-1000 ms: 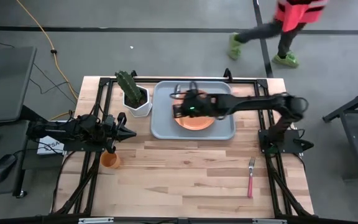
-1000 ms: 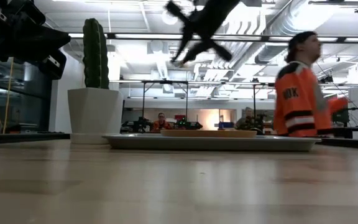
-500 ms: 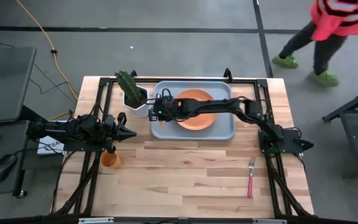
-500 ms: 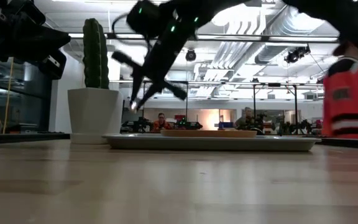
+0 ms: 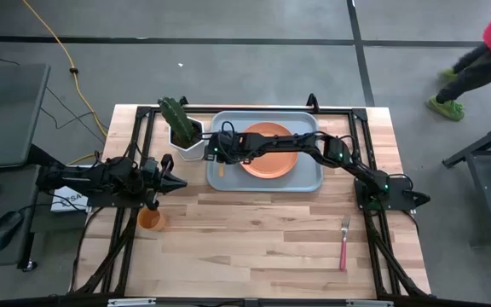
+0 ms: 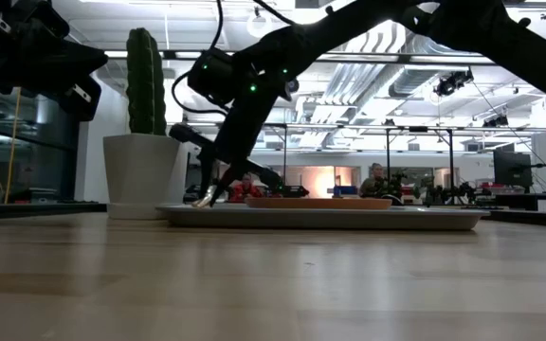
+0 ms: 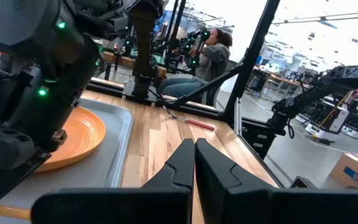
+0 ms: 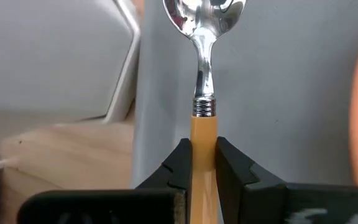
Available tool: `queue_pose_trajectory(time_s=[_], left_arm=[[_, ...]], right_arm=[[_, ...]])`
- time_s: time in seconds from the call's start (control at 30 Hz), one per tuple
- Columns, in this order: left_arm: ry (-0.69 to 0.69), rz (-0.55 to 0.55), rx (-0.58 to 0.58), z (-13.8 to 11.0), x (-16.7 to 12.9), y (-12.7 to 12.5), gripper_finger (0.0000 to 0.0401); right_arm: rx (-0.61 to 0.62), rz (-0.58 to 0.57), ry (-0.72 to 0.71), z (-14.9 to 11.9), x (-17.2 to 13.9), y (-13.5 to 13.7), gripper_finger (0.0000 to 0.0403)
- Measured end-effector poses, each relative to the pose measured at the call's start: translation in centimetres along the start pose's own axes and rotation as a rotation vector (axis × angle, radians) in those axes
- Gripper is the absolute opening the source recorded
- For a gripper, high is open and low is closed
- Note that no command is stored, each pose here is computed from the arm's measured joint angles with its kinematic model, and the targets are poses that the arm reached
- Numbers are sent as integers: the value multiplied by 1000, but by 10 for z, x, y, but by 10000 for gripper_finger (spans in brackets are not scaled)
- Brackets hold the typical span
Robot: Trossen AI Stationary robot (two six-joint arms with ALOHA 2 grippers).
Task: Pick and place plate/cup/fork/spoon on tray
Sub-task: Put the yellow spoon on the gray serving tray to the left of the orange plate
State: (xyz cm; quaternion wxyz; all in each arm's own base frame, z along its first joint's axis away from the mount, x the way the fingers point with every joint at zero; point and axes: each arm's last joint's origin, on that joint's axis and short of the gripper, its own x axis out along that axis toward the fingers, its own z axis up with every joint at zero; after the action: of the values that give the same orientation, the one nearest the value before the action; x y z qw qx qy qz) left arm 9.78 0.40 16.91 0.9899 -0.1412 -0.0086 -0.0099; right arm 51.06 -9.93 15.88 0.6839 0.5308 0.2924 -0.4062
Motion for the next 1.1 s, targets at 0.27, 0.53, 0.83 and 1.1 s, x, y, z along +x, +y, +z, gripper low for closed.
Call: queue_pose_trajectory(time_s=[0.27, 0.53, 0.83, 1.1], left_arm=[[0, 0, 0, 0, 0, 0, 1], [0, 0, 0, 0, 0, 0, 1], [0, 0, 0, 0, 0, 0, 1], [-1, 0, 0, 0, 0, 0, 1]], right_arm=[[-40, -98, 15, 4, 1, -11, 26], [-66, -50, 18, 5, 1, -7, 26], [-56, 41, 42, 5, 2, 1, 26], [-4, 58, 92, 1, 16, -2, 30]])
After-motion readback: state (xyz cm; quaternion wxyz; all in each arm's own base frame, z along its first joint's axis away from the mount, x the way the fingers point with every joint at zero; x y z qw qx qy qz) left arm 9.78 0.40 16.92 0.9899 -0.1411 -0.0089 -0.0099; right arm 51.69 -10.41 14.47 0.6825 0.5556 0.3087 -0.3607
